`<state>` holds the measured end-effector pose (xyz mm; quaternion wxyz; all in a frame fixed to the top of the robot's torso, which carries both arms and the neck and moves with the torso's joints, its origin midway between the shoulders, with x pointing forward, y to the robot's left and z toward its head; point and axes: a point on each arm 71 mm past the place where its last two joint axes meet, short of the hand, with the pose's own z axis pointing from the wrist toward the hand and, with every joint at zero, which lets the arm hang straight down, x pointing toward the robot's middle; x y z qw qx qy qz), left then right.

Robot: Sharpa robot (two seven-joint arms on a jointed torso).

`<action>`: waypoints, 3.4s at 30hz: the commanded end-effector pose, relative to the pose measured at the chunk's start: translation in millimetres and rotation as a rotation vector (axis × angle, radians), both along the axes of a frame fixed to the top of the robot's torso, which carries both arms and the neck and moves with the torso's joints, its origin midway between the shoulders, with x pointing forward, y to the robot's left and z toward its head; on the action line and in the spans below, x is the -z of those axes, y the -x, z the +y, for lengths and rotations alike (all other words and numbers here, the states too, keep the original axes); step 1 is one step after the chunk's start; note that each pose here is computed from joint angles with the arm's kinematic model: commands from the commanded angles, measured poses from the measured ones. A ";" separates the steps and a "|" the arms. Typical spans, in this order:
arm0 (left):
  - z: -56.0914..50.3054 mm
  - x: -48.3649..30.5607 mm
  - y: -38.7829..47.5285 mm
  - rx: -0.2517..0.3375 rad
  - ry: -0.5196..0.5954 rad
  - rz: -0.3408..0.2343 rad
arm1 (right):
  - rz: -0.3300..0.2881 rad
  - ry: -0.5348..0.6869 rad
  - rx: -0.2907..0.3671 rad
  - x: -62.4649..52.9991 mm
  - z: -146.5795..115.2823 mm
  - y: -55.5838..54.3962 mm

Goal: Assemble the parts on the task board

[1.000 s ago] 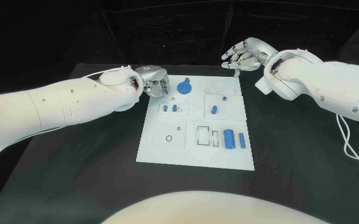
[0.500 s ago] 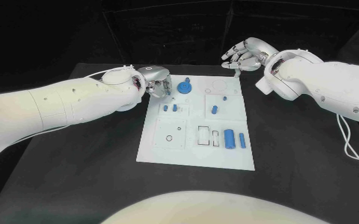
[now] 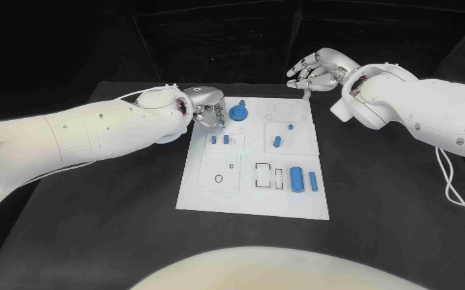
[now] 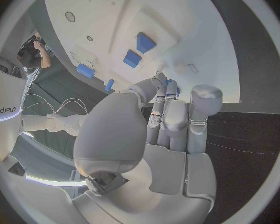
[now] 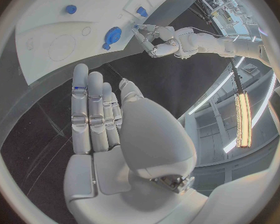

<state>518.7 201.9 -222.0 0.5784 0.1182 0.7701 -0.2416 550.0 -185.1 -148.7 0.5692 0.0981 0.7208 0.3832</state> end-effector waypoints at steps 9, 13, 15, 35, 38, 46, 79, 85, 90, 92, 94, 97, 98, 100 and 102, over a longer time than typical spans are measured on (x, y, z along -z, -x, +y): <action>-1.8 -0.2 0.6 0.008 0.004 0.012 | -0.006 -0.005 -0.005 -1.8 0.8 0.1; -3.4 -1.7 1.8 0.012 0.030 0.007 | -0.006 -0.005 -0.006 -1.8 1.1 0.1; -4.7 -3.0 2.6 0.017 0.050 -0.001 | -0.006 -0.005 -0.006 -1.8 1.1 0.0; -4.3 2.7 0.5 0.007 0.043 0.062 | -0.005 -0.005 -0.006 -1.7 1.3 -0.2; -3.7 4.3 -0.1 0.003 0.034 0.074 | -0.005 -0.005 -0.006 -1.7 1.0 -0.2; -4.5 6.0 -0.3 0.004 0.026 0.086 | -0.005 -0.005 -0.006 -1.7 1.3 -0.1; -5.0 9.5 -4.1 0.001 0.008 0.106 | -0.003 -0.006 -0.009 -1.6 2.7 -0.2; -5.5 9.7 -4.5 0.002 0.008 0.107 | -0.002 -0.007 -0.009 -1.6 2.8 -0.3; -5.8 9.9 -4.8 0.003 0.009 0.105 | -0.002 -0.008 -0.010 -1.6 2.9 -0.2; -5.9 9.8 -5.0 0.003 0.010 0.103 | -0.002 -0.008 -0.009 -1.6 2.9 -0.2; -6.1 9.8 -5.2 0.004 0.011 0.102 | -0.002 -0.008 -0.009 -1.6 2.8 -0.2; -6.7 9.8 -5.4 0.006 0.012 0.101 | -0.002 -0.009 -0.010 -1.6 2.9 -0.2; -7.0 9.8 -5.5 0.006 0.013 0.101 | -0.002 -0.009 -0.010 -1.6 3.0 -0.2; -7.5 9.9 -5.6 0.007 0.013 0.101 | -0.002 -0.009 -0.010 -1.6 3.1 -0.2; -8.0 9.9 -5.6 0.009 0.014 0.101 | -0.002 -0.009 -0.010 -1.6 3.1 -0.2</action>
